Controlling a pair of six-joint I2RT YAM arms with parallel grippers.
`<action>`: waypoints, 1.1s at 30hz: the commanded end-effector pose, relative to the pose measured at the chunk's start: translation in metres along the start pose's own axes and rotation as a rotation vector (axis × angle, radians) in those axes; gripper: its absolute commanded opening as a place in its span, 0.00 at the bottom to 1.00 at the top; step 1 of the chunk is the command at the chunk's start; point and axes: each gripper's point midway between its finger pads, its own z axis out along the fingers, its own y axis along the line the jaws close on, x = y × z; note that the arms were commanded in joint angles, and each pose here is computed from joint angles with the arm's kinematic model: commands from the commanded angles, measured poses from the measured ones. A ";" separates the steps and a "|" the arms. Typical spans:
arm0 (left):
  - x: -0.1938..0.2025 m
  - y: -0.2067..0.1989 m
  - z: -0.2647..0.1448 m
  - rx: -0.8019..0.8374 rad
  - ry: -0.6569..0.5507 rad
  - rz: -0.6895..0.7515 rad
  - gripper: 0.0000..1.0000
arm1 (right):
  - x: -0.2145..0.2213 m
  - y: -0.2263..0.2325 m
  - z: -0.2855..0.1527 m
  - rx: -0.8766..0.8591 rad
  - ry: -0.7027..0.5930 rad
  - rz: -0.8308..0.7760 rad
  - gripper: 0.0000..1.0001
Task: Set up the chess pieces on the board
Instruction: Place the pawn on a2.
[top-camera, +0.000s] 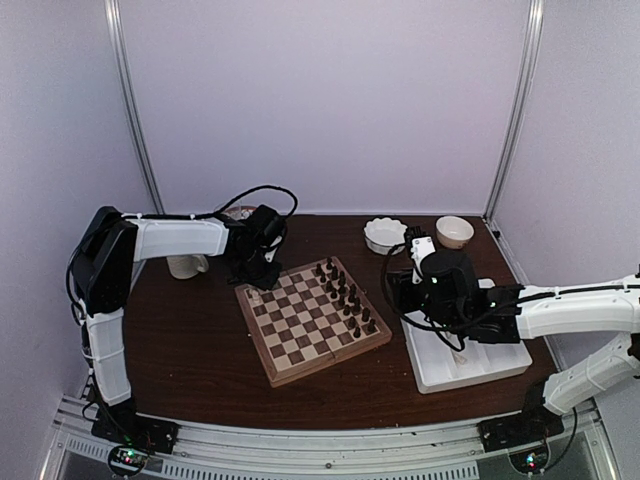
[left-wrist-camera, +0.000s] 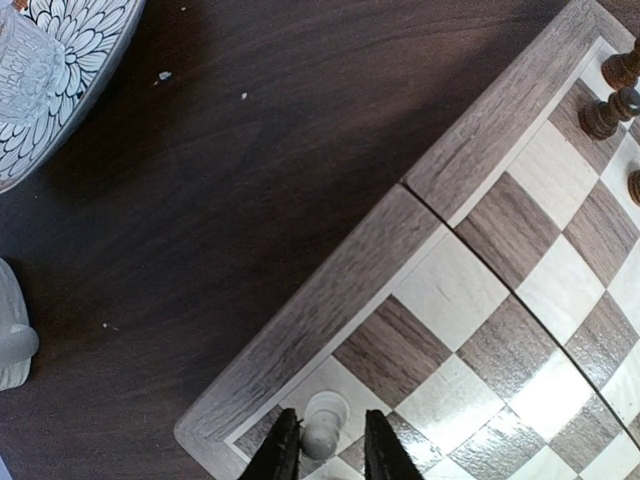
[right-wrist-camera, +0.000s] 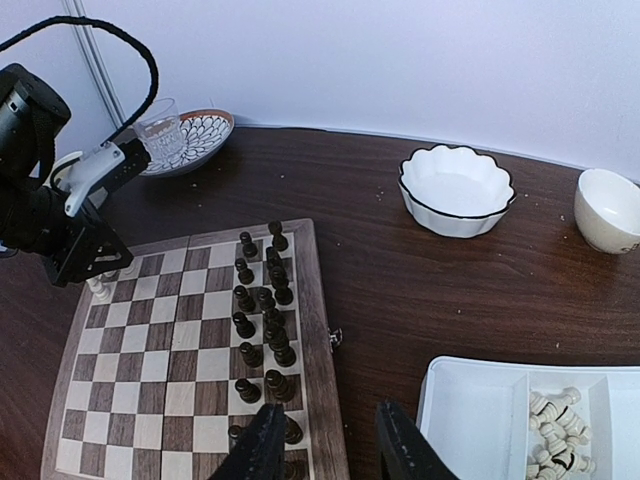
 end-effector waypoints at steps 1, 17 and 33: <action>-0.003 0.005 -0.001 -0.008 0.002 0.002 0.25 | -0.011 0.004 0.001 -0.008 -0.019 0.018 0.33; -0.037 -0.008 -0.038 0.090 -0.083 -0.003 0.36 | -0.012 0.003 0.001 0.000 -0.019 0.006 0.33; -0.043 -0.031 -0.173 0.195 -0.374 -0.030 0.52 | -0.013 -0.029 0.002 0.081 -0.025 0.053 0.32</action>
